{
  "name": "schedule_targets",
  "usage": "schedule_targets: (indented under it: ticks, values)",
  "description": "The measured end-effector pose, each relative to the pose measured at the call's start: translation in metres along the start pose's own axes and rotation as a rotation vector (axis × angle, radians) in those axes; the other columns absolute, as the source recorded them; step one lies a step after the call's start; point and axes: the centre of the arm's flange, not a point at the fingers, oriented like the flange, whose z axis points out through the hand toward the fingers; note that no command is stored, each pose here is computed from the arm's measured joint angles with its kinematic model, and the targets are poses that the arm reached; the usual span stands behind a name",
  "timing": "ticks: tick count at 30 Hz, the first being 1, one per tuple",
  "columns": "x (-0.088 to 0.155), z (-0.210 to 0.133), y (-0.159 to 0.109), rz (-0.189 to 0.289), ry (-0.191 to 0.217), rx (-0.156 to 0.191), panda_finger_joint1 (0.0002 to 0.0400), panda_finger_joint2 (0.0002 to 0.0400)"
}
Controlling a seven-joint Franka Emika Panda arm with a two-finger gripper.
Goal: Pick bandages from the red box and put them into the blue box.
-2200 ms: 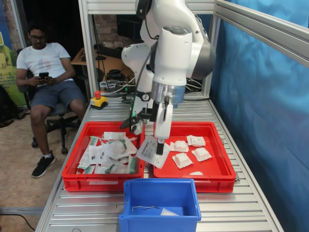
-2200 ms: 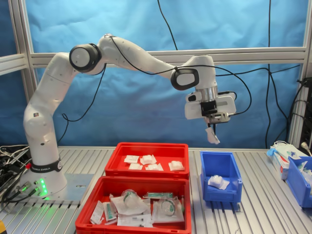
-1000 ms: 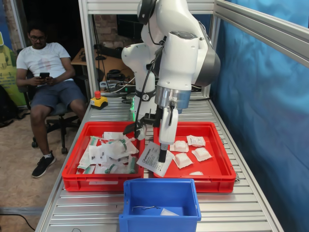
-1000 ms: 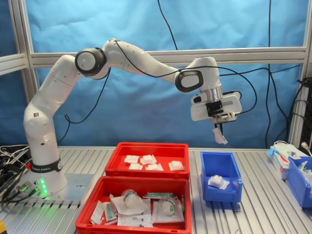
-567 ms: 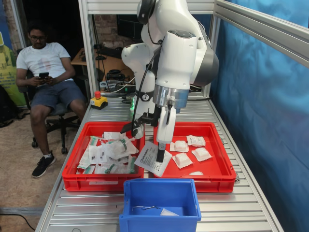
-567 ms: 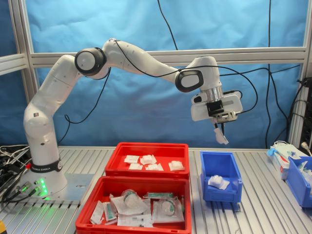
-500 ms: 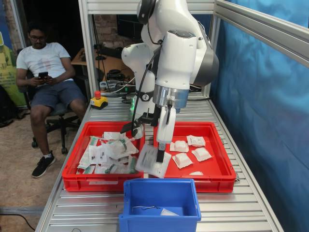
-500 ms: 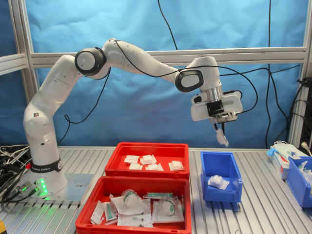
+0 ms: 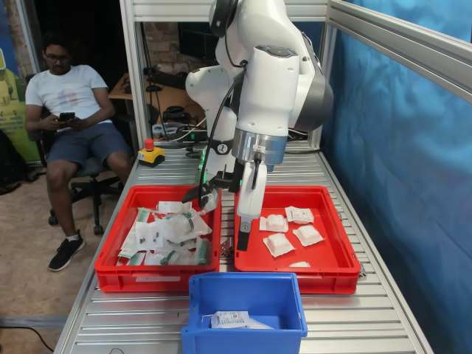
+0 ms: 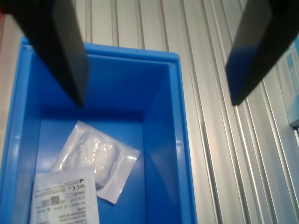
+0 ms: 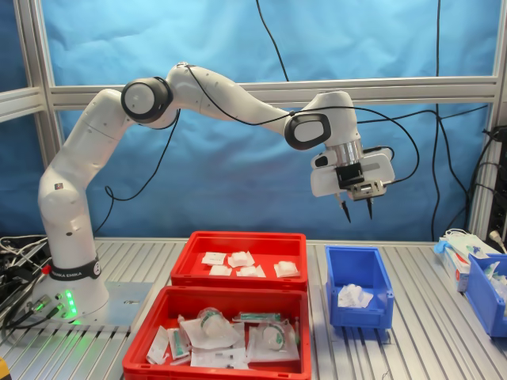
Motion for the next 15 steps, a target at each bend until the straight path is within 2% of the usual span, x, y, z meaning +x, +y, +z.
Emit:
schedule_targets:
  ticks: [3, 4, 9, 10, 12, 13, 15]
  values:
    - [0.0, 0.0, -0.0001, 0.0, 0.0, 0.0, 0.02, 0.02]
    - [0.0, 0.0, -0.0001, 0.0, 0.0, 0.0, 0.0249, 0.0249]
    - [0.0001, 0.0, -0.0001, 0.0, 0.0, 0.0, 0.0249, 0.0249]
    - [0.0001, 0.0, -0.0001, 0.0, 0.0, 0.0, 0.03, 0.03]
    - [0.0001, 0.0, -0.0001, 0.0, 0.0, 0.0, 0.03, 0.03]
    - [0.0001, 0.0, -0.0001, 0.0, 0.0, 0.0, 0.035, 0.035]
    - [0.0001, 0.0, -0.0001, 0.0, 0.0, 0.0, 0.035, 0.035]
